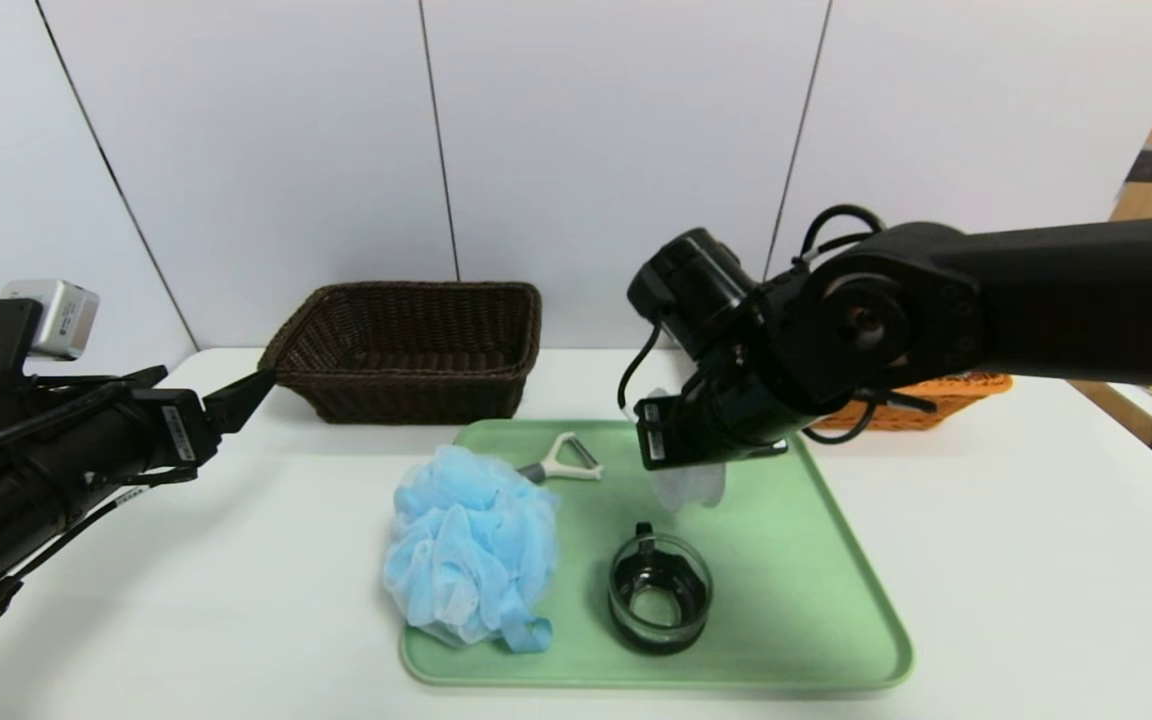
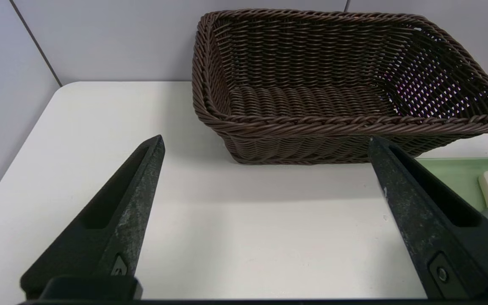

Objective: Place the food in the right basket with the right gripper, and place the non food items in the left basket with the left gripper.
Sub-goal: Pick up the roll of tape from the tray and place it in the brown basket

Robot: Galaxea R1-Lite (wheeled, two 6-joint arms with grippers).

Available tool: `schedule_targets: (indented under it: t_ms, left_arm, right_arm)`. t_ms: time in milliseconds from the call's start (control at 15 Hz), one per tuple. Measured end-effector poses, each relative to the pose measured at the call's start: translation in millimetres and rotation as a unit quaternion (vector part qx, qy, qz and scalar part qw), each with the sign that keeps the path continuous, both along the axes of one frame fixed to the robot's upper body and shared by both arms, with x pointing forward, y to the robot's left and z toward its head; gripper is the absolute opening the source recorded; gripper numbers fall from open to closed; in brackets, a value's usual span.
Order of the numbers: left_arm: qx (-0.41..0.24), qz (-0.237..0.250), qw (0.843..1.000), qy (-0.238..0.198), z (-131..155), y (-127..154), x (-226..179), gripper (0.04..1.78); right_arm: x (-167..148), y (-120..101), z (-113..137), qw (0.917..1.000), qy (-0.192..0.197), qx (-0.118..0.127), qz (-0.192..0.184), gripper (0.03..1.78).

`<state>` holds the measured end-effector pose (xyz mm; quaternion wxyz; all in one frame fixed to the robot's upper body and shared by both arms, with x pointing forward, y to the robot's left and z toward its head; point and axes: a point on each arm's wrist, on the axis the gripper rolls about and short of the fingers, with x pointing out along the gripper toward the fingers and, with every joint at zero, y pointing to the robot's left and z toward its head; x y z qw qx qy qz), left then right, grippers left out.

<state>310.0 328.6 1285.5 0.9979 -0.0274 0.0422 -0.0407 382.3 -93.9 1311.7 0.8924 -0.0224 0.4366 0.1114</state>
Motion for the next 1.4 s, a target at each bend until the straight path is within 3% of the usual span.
schedule_targets:
  t_ms: [133,267,400,533,867,1133,1200,1400]
  left_arm:
    - [0.001,0.000,1.000,0.002,-0.9,0.0,0.4,1.69]
    - [0.001,0.000,1.000,0.003,-1.3,0.0,0.7,1.69]
    - [0.001,0.000,1.000,0.003,-1.5,0.0,1.0,1.69]
    - [0.002,-0.001,1.000,0.003,-1.6,0.0,1.5,1.69]
    - [0.004,-0.001,1.000,-0.017,0.7,-0.3,4.4,1.69]
    - [0.004,-0.002,1.000,-0.016,-1.8,-0.4,5.5,1.69]
    - [0.004,-0.002,1.000,-0.014,-2.6,-0.6,5.5,1.69]
    - [0.004,-0.003,1.000,-0.013,-3.0,-0.8,5.5,1.69]
  right_arm:
    - [-4.1,-0.2,33.4,0.9980,-0.053,0.023,0.024,0.59]
    - [-4.2,1.8,69.4,0.9895,-0.125,0.056,0.047,0.59]
    - [1.4,10.0,91.2,0.9730,-0.203,0.080,0.076,0.59]
    - [11.8,27.1,95.7,0.9520,-0.271,0.099,0.101,0.59]
    - [46.5,75.1,66.9,0.8985,-0.382,0.159,0.147,0.59]
    - [72.9,99.4,31.3,0.8538,-0.458,0.195,0.152,0.59]
    - [78.0,102.6,22.1,0.8488,-0.467,0.197,0.152,0.59]
    - [87.1,109.8,-1.9,0.8507,-0.467,0.187,0.152,0.59]
